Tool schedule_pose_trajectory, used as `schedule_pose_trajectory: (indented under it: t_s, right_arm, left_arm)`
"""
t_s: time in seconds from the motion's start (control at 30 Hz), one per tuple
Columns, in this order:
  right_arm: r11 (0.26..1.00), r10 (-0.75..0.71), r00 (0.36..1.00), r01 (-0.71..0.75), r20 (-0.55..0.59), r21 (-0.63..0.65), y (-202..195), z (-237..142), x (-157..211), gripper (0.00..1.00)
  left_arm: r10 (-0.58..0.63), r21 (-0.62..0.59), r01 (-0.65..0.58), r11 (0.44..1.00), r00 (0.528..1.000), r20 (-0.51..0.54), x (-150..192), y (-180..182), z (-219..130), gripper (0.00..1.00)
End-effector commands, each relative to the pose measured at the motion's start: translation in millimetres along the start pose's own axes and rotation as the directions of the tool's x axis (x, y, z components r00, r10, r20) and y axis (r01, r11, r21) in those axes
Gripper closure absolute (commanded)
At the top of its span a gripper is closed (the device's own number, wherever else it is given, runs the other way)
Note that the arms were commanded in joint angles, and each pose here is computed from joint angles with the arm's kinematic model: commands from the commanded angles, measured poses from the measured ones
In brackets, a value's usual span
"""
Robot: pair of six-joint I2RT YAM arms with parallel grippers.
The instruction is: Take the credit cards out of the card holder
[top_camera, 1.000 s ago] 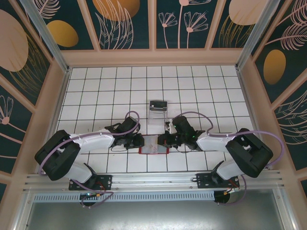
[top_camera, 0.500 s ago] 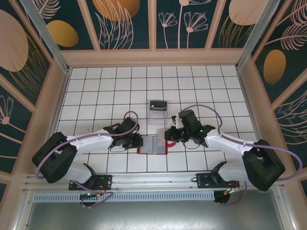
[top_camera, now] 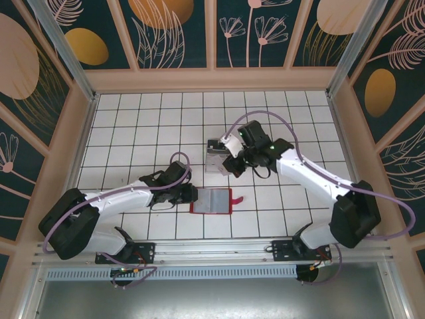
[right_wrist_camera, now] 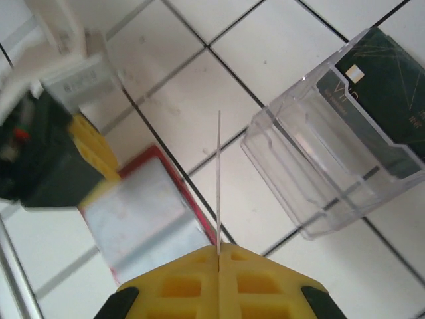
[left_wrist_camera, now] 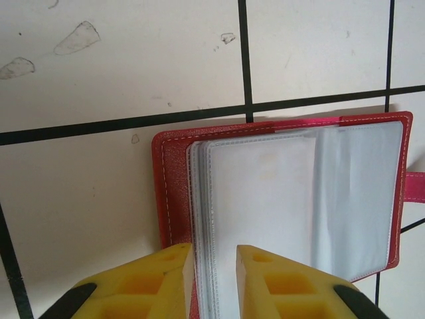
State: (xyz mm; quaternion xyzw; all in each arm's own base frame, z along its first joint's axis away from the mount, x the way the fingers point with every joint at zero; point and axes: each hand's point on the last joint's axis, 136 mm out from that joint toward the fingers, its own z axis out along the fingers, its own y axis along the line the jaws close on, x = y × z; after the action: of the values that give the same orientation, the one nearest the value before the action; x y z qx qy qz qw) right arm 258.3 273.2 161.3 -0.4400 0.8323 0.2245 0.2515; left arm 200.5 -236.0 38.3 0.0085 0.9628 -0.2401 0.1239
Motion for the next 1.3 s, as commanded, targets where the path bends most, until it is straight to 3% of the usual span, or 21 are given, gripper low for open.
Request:
schedule_pose_trajectory:
  t_s: [0.0,0.17,0.4,0.77,1.27]
  right_arm:
    - [0.975,-0.216,0.959,0.22,-0.185,0.005,-11.7,-1.3,20.2,1.0]
    - [0.94,-0.327,0.897,0.342,-0.296,-0.003,-30.1,6.8,15.5,1.0]
    - [0.902,-0.415,0.84,0.431,-0.35,-0.035,-48.1,18.7,-7.5,1.0]
    - [0.878,-0.475,0.779,0.454,-0.41,-0.153,-53.4,45.6,-22.8,1.0]
    - [0.878,-0.477,0.741,0.418,-0.472,-0.232,-56.5,88.9,5.9,1.0]
  left_arm:
    - [0.026,-0.013,-0.026,1.0,0.999,0.025,-1.4,2.9,-5.2,0.74]
    - [0.036,-0.018,-0.035,0.999,0.999,0.029,-2.5,3.2,-6.0,0.74]
    - [0.047,-0.022,-0.047,0.999,0.998,0.031,-3.9,2.7,-6.2,0.73]
    - [0.049,-0.018,-0.049,0.999,0.999,0.022,-1.3,3.2,-5.6,0.73]
    - [0.038,-0.005,-0.038,0.999,0.999,0.02,1.3,3.2,-5.1,0.74]
